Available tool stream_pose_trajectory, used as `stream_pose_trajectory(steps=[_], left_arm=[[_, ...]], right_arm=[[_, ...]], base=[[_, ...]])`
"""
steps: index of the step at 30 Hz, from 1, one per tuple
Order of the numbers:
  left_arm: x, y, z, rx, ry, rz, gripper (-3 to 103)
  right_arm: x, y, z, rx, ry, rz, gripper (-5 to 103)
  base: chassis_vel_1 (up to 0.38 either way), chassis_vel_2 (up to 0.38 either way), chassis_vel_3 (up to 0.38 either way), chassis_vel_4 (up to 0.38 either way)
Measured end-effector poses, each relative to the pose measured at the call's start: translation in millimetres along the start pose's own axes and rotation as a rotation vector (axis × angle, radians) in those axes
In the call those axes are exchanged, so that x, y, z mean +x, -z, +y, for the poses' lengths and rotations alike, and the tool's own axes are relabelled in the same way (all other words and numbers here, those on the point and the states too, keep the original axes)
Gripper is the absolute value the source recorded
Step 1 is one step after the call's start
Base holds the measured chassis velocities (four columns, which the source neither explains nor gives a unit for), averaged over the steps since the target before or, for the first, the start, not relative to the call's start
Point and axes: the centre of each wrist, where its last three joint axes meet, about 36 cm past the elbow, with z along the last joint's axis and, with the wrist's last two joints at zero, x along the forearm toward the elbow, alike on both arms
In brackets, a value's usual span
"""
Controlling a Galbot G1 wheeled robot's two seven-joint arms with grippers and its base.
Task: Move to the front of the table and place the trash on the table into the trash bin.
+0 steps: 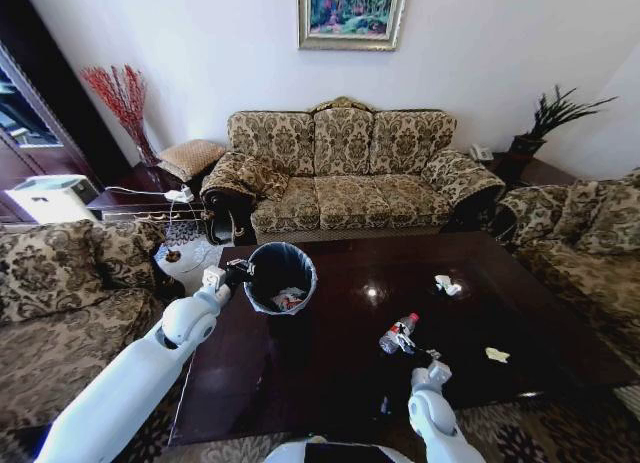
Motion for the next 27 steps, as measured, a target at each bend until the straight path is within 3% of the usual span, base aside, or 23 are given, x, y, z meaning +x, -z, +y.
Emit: stream_pose_trajectory(steps=[4, 6, 10, 12, 15, 18, 21, 27], left_arm=[[-0.1, 0.1, 0.0, 0.0, 0.0, 0.0, 2], [-0.1, 0.1, 0.0, 0.0, 0.0, 0.0, 2], [0.0, 0.2, -0.5, 0.002, -0.001, -0.001, 2], [0.0, 0.3, -0.6, 0.002, -0.002, -0.001, 2], [0.1, 0.7, -0.3, 0.002, -0.002, -0.002, 2], [0.2, 0.9, -0.1, 0.002, -0.002, -0.003, 2], [0.2, 0.9, -0.6, 0.004, -0.003, -0.004, 2], [0.7, 2.3, -1.0, 0.002, -0.007, -0.008, 2]], right_arm=[[-10.0, -1.3, -0.8, -0.031, 0.015, 0.037, 102], [-12.8, -0.9, -1.2, -0.036, 0.023, 0.047, 99], [-18.9, 0.0, -1.0, -0.05, 0.038, 0.081, 78], [-19.2, 0.1, -0.7, -0.052, 0.039, 0.086, 78], [-20.5, -0.3, 0.2, -0.057, 0.039, 0.102, 61], [-21.2, -0.7, -0.6, -0.042, 0.041, 0.103, 56], [-22.8, -1.2, -2.8, -0.01, 0.048, 0.099, 40], [-26.1, 0.0, -1.9, 0.006, 0.046, 0.083, 22]], base=[[0.0, 0.0, 0.0, 0.0], [0.0, 0.0, 0.0, 0.0], [0.0, 0.0, 0.0, 0.0], [0.0, 0.0, 0.0, 0.0], [0.0, 0.0, 0.0, 0.0], [0.0, 0.0, 0.0, 0.0], [0.0, 0.0, 0.0, 0.0], [0.0, 0.0, 0.0, 0.0]])
